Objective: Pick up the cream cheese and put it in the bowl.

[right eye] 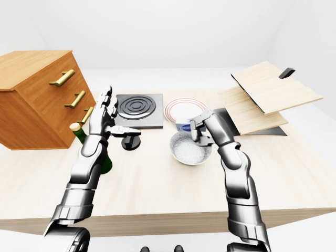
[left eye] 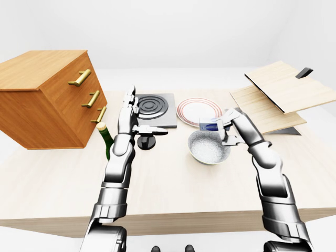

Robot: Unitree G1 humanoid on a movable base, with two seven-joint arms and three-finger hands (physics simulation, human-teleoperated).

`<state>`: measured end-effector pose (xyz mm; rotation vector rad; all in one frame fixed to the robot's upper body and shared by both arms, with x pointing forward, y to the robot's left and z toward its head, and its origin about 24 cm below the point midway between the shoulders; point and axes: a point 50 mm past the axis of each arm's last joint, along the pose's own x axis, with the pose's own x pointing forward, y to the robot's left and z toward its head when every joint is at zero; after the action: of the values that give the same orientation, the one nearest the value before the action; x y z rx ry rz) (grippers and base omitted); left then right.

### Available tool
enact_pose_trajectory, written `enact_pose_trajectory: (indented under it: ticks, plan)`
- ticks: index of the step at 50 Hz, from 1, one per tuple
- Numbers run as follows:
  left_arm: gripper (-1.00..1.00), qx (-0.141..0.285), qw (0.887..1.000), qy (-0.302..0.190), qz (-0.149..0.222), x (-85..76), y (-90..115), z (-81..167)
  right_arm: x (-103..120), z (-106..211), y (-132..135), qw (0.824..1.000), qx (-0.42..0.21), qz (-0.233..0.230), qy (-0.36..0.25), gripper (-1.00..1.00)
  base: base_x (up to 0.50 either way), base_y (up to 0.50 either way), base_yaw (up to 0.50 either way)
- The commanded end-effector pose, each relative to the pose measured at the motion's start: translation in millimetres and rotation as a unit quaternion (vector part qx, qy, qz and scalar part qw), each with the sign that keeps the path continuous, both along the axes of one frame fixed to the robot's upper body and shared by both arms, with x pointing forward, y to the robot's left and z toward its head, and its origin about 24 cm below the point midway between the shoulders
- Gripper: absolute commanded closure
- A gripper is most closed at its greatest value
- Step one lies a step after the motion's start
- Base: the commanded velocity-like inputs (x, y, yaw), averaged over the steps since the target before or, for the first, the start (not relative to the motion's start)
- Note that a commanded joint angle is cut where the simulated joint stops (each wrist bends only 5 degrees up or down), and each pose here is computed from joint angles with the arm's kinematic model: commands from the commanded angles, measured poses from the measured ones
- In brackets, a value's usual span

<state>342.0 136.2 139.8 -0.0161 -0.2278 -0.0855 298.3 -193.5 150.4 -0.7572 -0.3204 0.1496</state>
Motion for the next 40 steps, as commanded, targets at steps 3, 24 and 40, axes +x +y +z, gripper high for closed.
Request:
enact_pose_trajectory:
  ticks: [3,24,40]
  plan:
    - [-1.0,-0.001,1.0,-0.001,-0.001,-0.8,-1,0,-1,-10,-28,0.996,-0.065,-0.055,0.036,1.0,0.0,0.0,0.0]
    - [-1.0,-0.001,1.0,0.001,-0.003,-1.7,-2,-2,29,-41,-26,0.987,-0.094,-0.095,0.083,1.0,0.0,0.0,0.0]
    - [-1.0,-0.004,1.0,-0.002,-0.002,-1.9,-1,0,27,-48,-19,0.986,-0.105,-0.085,0.096,1.0,0.0,0.0,0.0]
